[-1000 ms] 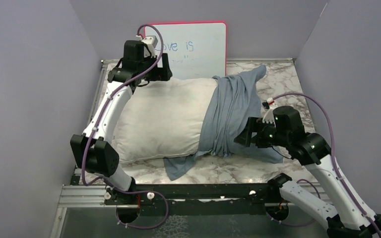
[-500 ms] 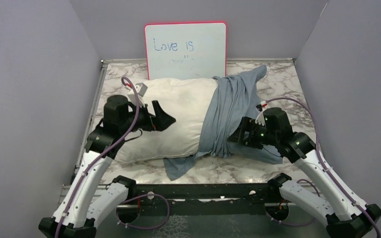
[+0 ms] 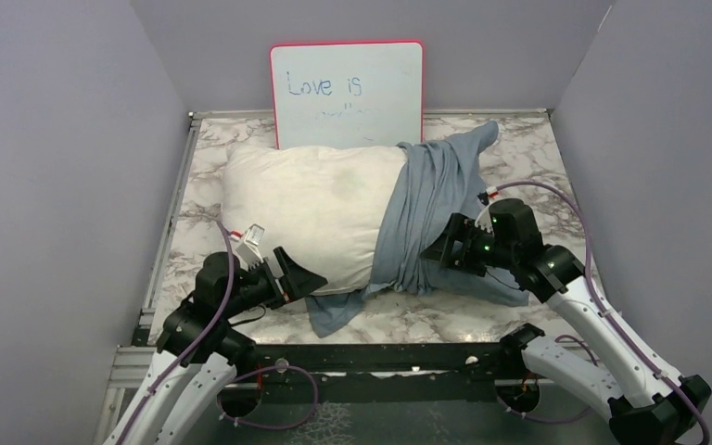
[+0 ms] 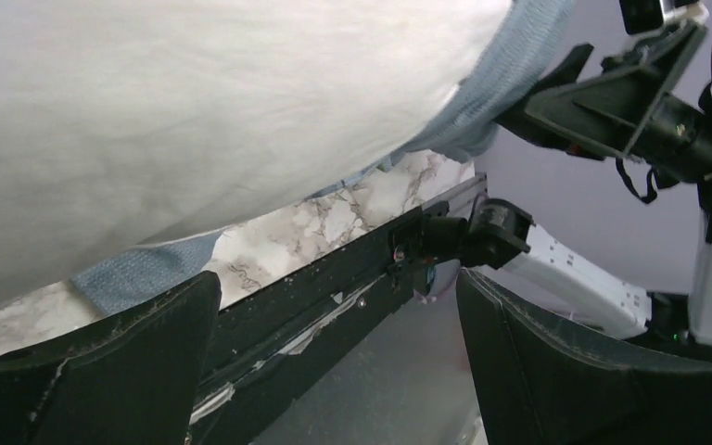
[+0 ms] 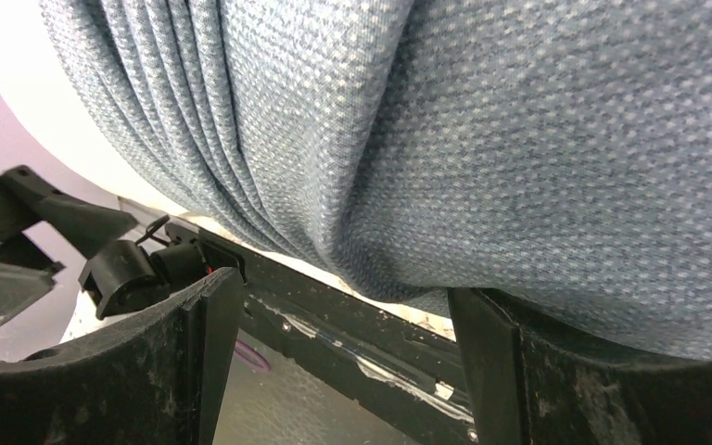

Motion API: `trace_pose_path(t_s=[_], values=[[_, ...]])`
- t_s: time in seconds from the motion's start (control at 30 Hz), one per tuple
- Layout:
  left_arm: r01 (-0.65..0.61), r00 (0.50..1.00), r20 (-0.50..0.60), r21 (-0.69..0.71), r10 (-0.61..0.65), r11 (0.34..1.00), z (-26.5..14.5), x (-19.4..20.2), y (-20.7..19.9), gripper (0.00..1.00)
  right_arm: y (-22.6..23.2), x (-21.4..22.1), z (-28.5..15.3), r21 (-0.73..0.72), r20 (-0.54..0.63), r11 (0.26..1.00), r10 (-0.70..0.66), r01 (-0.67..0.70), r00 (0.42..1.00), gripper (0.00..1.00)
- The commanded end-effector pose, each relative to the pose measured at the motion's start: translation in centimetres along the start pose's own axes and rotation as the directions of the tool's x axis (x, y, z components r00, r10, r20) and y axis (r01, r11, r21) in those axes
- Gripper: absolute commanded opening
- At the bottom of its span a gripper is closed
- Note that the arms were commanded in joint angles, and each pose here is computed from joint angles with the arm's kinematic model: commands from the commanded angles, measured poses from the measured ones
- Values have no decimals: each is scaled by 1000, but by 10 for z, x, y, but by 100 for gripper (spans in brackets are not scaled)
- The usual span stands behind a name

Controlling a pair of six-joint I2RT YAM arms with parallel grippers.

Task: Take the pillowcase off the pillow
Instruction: Remove the pillow from the pillowcase.

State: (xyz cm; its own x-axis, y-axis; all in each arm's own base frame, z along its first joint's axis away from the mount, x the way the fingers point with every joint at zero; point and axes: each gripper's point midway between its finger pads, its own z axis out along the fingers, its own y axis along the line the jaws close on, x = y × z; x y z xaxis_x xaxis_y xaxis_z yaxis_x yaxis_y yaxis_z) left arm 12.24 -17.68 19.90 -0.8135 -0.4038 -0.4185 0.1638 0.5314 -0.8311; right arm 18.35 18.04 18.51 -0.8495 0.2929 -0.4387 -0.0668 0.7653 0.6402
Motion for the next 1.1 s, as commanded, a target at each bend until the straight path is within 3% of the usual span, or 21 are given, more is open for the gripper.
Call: trace_pose_path(t_s=[0.0, 0.43, 0.7, 0.8, 0.9, 1.07], values=[[155, 984, 99, -51, -149, 987, 5, -9, 17, 99, 4, -7, 3, -24, 36, 1000, 16, -15, 999, 85], [289, 938, 229, -106, -260, 951, 18, -30, 36, 98, -2, -7, 7, -3, 45, 1000, 27, -27, 999, 85], [229, 968, 158, -236, -195, 944, 40, -31, 39, 98, -1, -7, 17, -9, 18, 999, 36, -36, 999, 85], [304, 941, 221, -223, -256, 926, 43, -27, 37, 98, -2, -8, 17, 3, 17, 999, 34, -34, 999, 85], [353, 926, 212, -187, -313, 917, 60, -11, 31, 98, -4, -8, 20, 4, 29, 999, 38, -38, 999, 85], [239, 958, 217, -256, -185, 937, 91, 10, 13, 98, 1, -11, 23, -4, 13, 999, 32, -32, 999, 85]])
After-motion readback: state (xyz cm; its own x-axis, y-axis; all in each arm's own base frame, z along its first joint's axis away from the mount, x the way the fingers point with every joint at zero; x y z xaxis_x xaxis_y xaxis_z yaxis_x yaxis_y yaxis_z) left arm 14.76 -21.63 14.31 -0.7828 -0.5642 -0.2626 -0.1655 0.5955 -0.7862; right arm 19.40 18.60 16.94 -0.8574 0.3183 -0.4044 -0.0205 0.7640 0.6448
